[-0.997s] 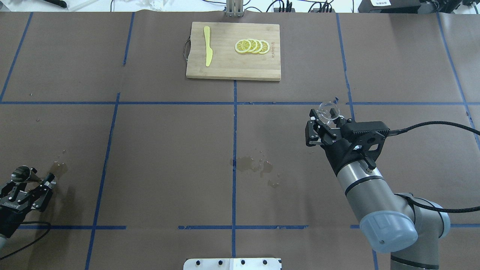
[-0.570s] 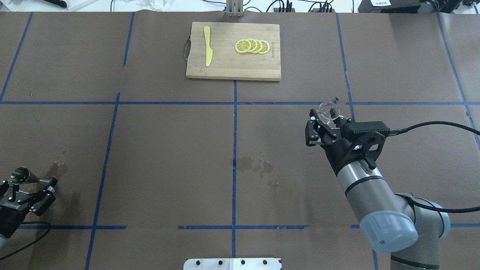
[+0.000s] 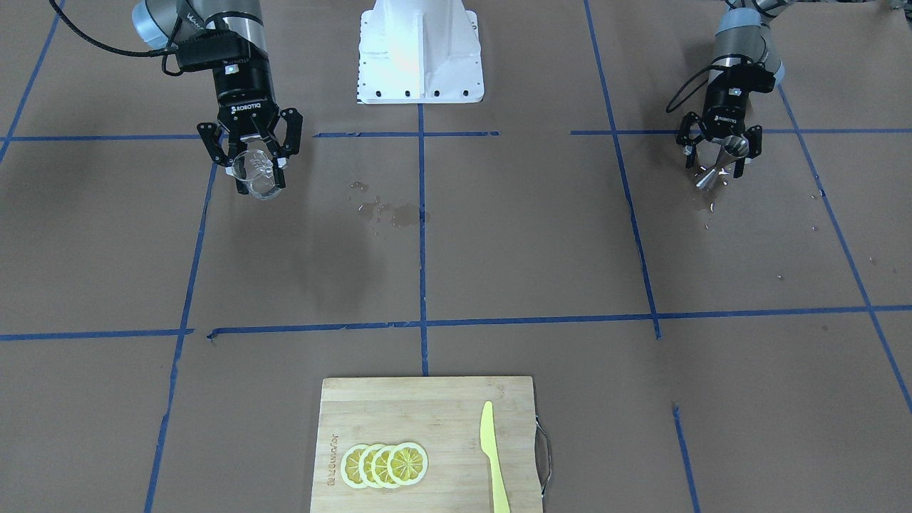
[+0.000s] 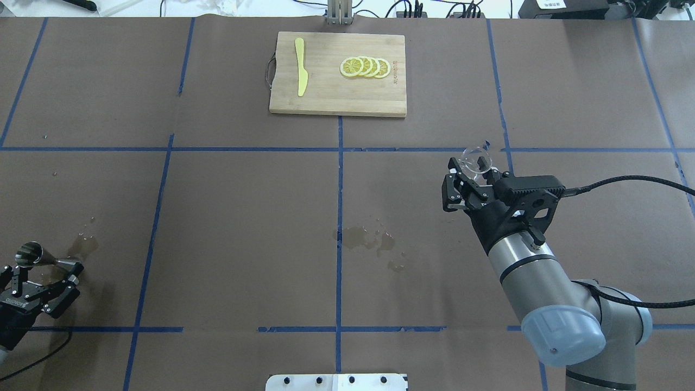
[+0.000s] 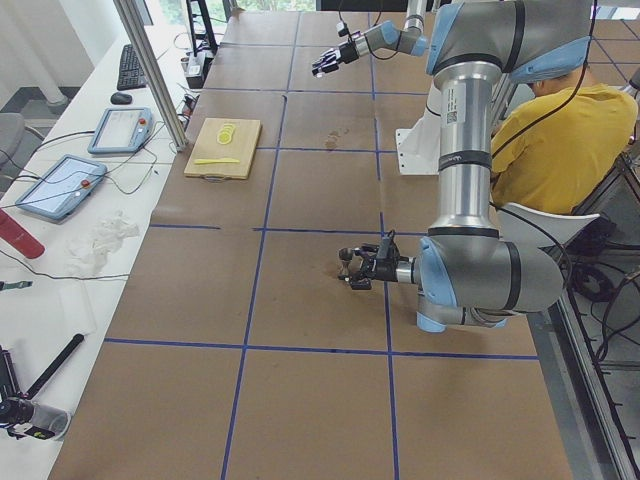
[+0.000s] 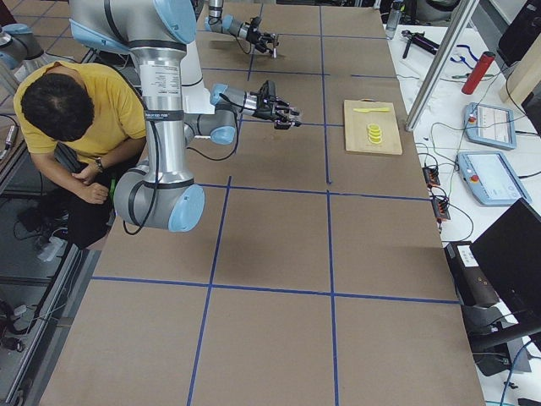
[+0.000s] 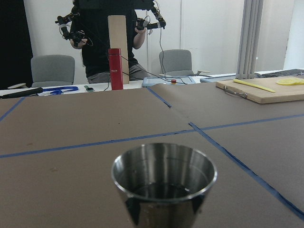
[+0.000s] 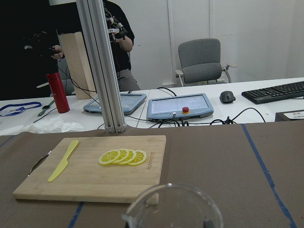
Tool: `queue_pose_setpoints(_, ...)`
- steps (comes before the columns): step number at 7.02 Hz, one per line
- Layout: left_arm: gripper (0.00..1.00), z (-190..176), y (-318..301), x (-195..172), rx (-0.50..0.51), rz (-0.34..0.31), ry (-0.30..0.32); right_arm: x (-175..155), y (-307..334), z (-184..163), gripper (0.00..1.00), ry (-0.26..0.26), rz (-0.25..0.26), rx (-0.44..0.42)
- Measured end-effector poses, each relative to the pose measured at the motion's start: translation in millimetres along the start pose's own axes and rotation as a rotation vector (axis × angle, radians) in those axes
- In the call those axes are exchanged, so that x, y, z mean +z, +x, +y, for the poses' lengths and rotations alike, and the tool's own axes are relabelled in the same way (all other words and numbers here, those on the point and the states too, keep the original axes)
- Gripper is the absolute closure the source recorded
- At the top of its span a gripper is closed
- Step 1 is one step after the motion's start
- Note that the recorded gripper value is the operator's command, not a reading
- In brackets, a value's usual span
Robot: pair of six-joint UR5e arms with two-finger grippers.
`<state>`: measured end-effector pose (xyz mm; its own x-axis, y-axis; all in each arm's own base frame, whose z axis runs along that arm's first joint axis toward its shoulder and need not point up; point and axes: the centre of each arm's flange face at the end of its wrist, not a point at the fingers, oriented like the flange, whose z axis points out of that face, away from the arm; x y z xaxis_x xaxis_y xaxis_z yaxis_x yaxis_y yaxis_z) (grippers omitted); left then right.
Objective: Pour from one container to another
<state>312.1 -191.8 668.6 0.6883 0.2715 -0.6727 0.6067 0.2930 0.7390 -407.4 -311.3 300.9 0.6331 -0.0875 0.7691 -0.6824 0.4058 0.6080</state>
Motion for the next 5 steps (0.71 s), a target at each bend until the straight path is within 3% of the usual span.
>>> queue_pose_setpoints(5, 0.00, 16, 17, -40, -0.077, 0.044, -0.004, -1, 0, -1, 1.00, 0.002, -0.001, 0.004)
